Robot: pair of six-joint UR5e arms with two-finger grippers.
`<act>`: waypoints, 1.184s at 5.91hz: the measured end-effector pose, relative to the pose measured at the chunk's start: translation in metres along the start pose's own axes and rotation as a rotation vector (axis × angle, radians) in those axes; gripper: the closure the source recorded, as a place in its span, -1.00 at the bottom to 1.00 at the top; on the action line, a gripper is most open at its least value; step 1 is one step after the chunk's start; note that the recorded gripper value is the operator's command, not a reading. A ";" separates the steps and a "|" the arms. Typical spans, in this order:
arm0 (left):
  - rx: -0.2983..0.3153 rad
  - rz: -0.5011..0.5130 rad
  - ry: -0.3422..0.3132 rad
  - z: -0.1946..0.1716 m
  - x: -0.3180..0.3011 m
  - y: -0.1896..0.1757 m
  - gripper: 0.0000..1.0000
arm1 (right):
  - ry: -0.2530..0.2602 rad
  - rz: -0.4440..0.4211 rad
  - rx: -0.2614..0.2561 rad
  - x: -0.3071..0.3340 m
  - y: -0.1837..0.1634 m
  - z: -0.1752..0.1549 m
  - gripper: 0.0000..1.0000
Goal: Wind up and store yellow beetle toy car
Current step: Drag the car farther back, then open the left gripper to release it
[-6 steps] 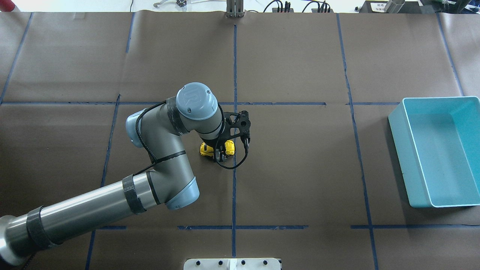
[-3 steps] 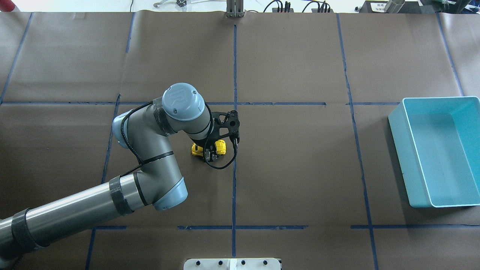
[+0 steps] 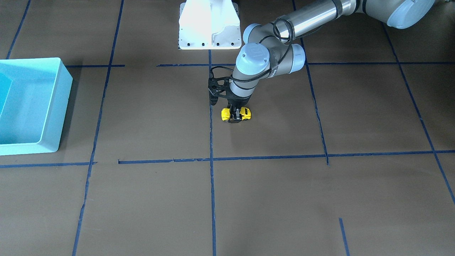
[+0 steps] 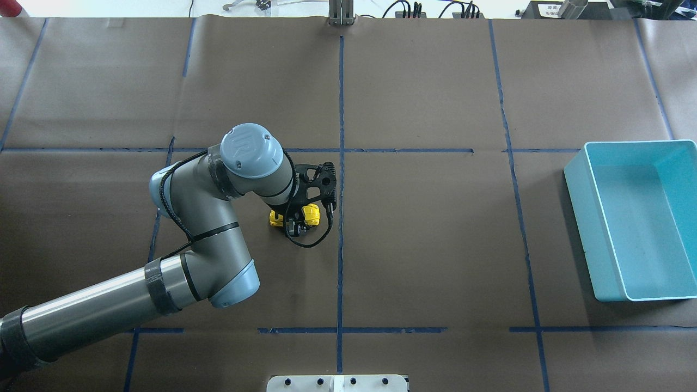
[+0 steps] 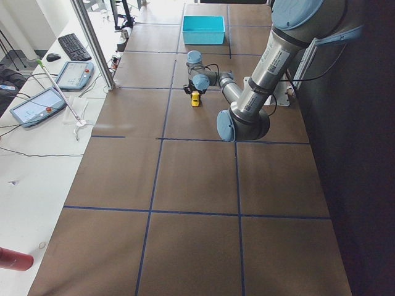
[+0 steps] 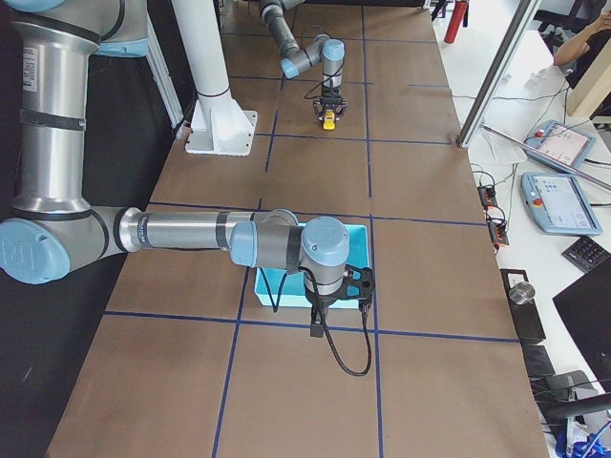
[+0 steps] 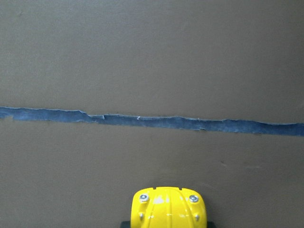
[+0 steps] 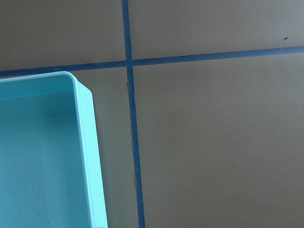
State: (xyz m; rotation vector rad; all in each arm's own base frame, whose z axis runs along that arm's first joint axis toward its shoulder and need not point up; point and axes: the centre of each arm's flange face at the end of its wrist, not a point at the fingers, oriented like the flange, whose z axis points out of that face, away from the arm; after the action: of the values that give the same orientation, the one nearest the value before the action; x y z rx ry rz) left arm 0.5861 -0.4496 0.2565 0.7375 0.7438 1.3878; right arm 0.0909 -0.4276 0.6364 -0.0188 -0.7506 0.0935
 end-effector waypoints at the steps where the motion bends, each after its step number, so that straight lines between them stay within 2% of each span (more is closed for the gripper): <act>1: 0.002 -0.001 -0.002 -0.002 -0.001 0.008 1.00 | 0.000 0.000 0.000 0.000 0.000 0.000 -1.00; 7: 0.023 -0.004 -0.003 -0.006 -0.003 0.036 1.00 | -0.002 0.000 0.000 0.000 0.000 0.000 -1.00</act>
State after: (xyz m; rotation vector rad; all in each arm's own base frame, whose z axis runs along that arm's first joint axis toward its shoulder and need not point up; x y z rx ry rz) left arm 0.5605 -0.4512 0.2827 0.7550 0.7593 1.3759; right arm 0.0908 -0.4277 0.6361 -0.0183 -0.7521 0.0934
